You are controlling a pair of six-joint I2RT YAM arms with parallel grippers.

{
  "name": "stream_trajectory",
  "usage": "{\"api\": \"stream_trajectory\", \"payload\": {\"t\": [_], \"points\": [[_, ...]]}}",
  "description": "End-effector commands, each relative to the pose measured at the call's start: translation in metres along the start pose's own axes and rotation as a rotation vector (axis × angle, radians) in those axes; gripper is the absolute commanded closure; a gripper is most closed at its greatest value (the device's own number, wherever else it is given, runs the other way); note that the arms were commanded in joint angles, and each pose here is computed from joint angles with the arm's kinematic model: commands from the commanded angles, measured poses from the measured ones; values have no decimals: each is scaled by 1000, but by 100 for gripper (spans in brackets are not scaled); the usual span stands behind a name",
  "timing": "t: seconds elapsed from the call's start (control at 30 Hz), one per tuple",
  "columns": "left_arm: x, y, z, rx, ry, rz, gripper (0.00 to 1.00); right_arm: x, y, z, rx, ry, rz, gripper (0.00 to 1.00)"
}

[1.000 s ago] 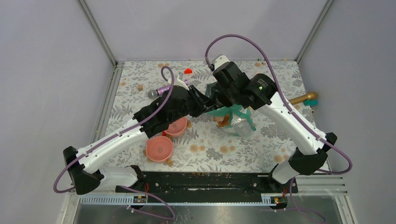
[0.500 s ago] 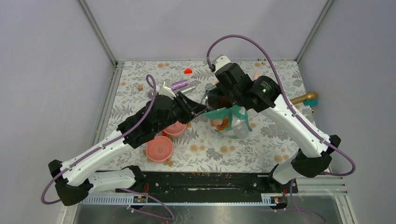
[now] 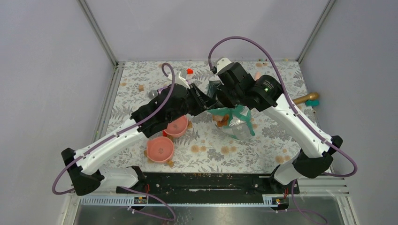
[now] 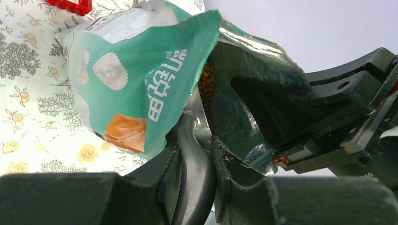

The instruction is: Serve the pet food

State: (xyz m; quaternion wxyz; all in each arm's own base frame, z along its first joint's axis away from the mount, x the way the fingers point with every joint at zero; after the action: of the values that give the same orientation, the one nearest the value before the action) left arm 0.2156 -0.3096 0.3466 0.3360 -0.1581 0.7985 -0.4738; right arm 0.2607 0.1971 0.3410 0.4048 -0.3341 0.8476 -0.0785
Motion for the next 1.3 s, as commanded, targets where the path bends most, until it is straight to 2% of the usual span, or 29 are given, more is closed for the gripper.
{"api": "stream_trajectory", "payload": {"t": [0.0,0.17,0.33,0.5,0.8,0.97,1.03,1.1,1.27], "points": [[-55,-146,-45,522,-167,25,100,-48,7,-27,-102,-214,93,100],[-37,-164,-48,575,-136,302,100,-48,8,-26,-100,-210,89,100],[-28,-159,-56,562,-154,450,100,-48,1,-30,-69,-217,131,100],[-32,-138,-55,479,-164,302,100,-46,-6,-37,-56,-225,227,100],[-47,-83,-57,410,-190,-89,100,-40,-16,-41,-10,-239,317,100],[-43,-81,-59,481,-172,-89,100,-36,-18,-43,-11,-272,344,100],[-41,-72,-56,451,-163,-102,100,-33,-22,-46,3,-277,357,100],[-40,-58,-53,407,-166,-150,100,-31,-27,-47,20,-285,373,100],[-45,-40,-61,410,-206,-268,100,-32,-30,-47,31,-310,400,100]]}}
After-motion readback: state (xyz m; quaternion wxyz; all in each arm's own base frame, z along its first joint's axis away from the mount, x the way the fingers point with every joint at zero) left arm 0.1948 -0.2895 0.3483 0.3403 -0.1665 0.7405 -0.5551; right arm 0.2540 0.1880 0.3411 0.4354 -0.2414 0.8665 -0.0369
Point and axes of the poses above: each gripper's point midway between its finger pads, its own z axis out along the fingers, its own y axis along the line the jaws close on, x = y × z, the point moved 2 cm from there along -z, back along the fingers, and after that the axes turned 3 degrees about -z, right-handed, at the moved point
